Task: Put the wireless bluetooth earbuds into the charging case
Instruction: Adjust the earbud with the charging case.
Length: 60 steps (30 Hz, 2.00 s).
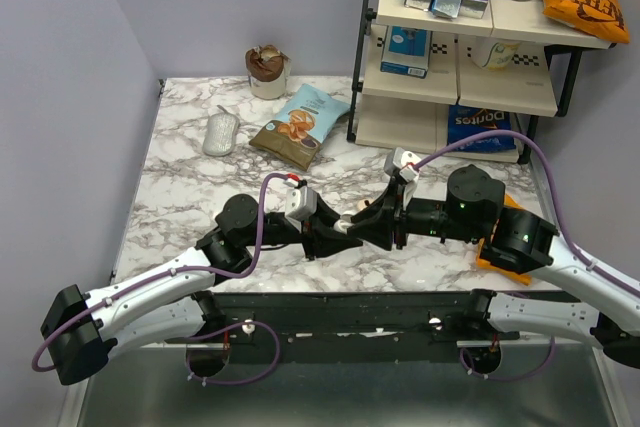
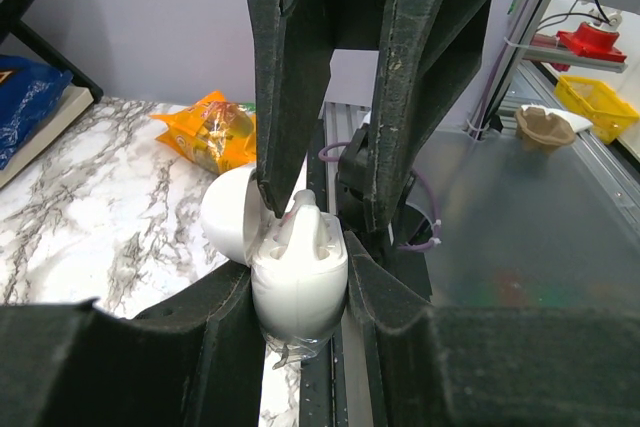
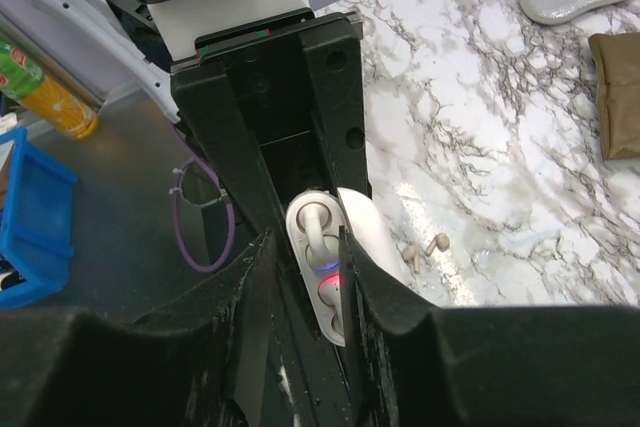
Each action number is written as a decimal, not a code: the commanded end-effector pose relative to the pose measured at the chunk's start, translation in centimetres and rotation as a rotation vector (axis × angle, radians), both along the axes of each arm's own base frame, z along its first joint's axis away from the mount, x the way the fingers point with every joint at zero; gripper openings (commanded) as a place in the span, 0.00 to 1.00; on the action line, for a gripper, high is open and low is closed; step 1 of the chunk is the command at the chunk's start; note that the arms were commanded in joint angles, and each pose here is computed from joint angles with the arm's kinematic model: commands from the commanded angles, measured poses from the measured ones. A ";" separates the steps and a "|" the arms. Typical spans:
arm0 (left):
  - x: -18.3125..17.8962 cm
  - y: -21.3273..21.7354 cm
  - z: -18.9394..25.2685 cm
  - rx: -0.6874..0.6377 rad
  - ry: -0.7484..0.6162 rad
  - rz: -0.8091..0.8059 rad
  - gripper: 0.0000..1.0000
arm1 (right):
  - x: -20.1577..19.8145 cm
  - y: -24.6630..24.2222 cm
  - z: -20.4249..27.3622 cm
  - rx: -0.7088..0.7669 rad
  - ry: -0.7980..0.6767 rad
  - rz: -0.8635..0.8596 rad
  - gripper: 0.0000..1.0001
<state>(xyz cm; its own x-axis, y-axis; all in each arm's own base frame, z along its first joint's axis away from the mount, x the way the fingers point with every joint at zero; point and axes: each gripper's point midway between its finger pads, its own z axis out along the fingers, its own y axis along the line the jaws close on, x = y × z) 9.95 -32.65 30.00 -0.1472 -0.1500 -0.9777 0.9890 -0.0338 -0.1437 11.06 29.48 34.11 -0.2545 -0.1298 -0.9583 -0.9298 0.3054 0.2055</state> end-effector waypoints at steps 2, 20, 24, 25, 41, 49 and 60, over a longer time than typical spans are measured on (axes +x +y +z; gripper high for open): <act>-0.5 0.2 2.6 -0.057 -0.037 -0.012 0.00 | 0.9 -0.1 -0.7 -0.029 0.011 -0.054 0.34; -0.4 0.3 2.3 -0.062 -0.038 0.003 0.00 | 0.7 -0.3 -0.4 0.025 0.008 -0.055 0.01; -0.3 0.3 2.2 -0.060 -0.038 0.005 0.00 | 0.7 -0.7 0.4 0.061 -0.009 -0.067 0.01; -0.3 0.3 2.1 -0.058 -0.034 0.006 0.00 | 0.6 -0.9 0.5 0.068 -0.010 -0.069 0.01; 0.0 -0.2 2.4 -0.056 -0.027 0.007 0.00 | 0.1 -1.1 0.5 0.073 -0.047 -0.033 0.01; -0.3 -0.4 2.7 -0.060 -0.025 -0.018 0.00 | -0.5 -0.7 -0.2 0.060 -0.052 0.011 0.01; -1.5 0.0 3.7 -0.100 -0.041 -0.075 0.00 | -0.7 -0.7 -1.3 0.003 -0.105 0.055 0.01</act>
<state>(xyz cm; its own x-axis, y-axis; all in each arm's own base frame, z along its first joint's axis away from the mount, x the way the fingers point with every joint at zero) 9.48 -32.99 30.43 -0.1746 -0.1529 -0.9727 0.9840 -0.0630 -0.1668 10.92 28.67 34.38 -0.1710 -0.0761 -0.9823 -0.9459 0.2918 0.1420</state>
